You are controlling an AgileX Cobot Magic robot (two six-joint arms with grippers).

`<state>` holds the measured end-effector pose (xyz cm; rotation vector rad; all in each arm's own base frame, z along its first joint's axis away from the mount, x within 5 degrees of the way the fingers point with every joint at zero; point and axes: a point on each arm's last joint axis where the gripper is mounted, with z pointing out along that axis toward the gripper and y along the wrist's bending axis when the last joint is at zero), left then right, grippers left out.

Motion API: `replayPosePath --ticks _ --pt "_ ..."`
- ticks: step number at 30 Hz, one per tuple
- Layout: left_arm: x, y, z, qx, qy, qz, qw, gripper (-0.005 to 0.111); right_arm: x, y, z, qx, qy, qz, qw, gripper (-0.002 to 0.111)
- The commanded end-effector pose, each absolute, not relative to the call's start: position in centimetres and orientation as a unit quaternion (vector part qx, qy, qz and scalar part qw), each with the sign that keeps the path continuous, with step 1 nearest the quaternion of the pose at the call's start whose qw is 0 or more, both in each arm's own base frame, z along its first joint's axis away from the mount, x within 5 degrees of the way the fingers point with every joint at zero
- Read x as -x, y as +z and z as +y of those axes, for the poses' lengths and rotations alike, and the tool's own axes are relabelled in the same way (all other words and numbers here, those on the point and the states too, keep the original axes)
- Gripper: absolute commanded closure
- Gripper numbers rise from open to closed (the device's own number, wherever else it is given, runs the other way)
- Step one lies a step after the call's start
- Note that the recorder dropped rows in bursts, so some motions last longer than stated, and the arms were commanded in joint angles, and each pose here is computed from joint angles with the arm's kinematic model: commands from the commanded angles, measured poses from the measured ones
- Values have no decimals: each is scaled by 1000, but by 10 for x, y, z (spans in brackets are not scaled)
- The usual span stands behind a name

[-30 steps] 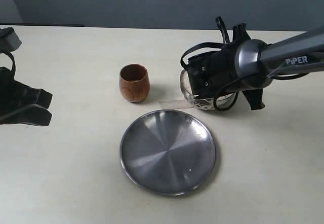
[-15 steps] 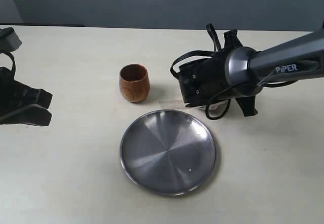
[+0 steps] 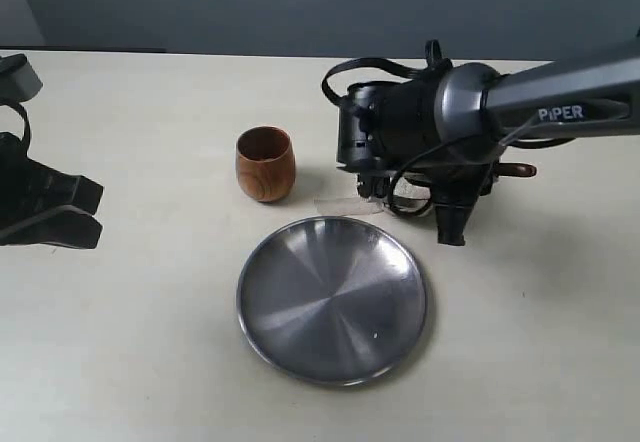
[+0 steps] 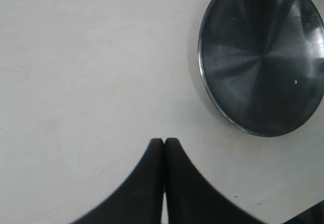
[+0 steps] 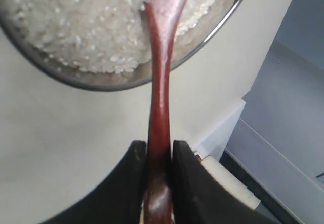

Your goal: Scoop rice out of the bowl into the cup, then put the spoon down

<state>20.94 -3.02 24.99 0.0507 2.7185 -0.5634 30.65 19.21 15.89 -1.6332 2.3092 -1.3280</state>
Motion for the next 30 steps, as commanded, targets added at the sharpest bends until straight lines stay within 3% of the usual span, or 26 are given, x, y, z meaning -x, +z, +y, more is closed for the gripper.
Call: replayPosePath --ticks 1,6,12,30 --pt "-208 248 -31 -20 -199 963 179 106 -311 171 184 498 -411 763 20 109" --pt "-209 248 -31 -20 -198 963 181 106 -309 180 167 463 -353 813 -4 109" --pt "-209 248 -31 -20 -198 963 182 106 -308 181 173 456 -295 839 26 109" --pt "-208 248 -31 -21 -199 963 179 106 -317 194 161 434 -398 807 44 109"
